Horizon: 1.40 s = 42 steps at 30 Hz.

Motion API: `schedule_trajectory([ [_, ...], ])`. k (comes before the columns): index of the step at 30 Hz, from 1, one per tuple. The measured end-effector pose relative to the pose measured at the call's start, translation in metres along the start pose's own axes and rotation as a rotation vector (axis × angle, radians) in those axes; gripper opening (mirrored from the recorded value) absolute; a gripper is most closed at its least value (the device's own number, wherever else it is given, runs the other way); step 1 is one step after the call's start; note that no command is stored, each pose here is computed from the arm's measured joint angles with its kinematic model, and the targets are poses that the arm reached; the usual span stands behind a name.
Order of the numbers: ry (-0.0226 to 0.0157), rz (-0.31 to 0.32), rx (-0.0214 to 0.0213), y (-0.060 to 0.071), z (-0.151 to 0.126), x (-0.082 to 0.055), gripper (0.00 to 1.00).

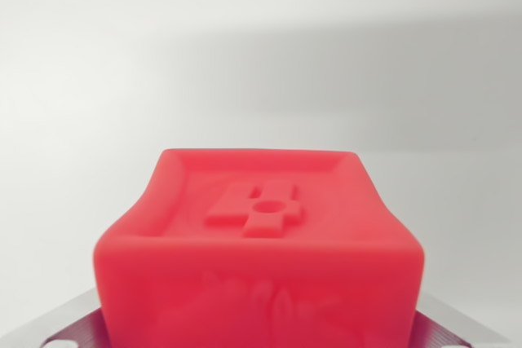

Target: Destack cube

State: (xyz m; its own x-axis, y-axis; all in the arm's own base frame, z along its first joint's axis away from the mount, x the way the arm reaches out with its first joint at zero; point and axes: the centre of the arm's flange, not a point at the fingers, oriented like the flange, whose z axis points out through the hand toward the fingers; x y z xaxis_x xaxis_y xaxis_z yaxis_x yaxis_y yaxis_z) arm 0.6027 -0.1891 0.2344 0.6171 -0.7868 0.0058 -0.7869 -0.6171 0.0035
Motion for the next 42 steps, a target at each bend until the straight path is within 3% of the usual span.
schedule_trajectory([
  [25, 0.0012, -0.020, -0.0002, 0.002, 0.001, 0.045, 0.00],
  [31, -0.0061, -0.021, -0.0046, 0.003, 0.019, 0.045, 0.00],
  [35, -0.0083, -0.022, -0.0060, 0.002, 0.033, 0.044, 0.00],
  [42, -0.0063, -0.022, -0.0053, 0.002, 0.053, 0.044, 0.00],
])
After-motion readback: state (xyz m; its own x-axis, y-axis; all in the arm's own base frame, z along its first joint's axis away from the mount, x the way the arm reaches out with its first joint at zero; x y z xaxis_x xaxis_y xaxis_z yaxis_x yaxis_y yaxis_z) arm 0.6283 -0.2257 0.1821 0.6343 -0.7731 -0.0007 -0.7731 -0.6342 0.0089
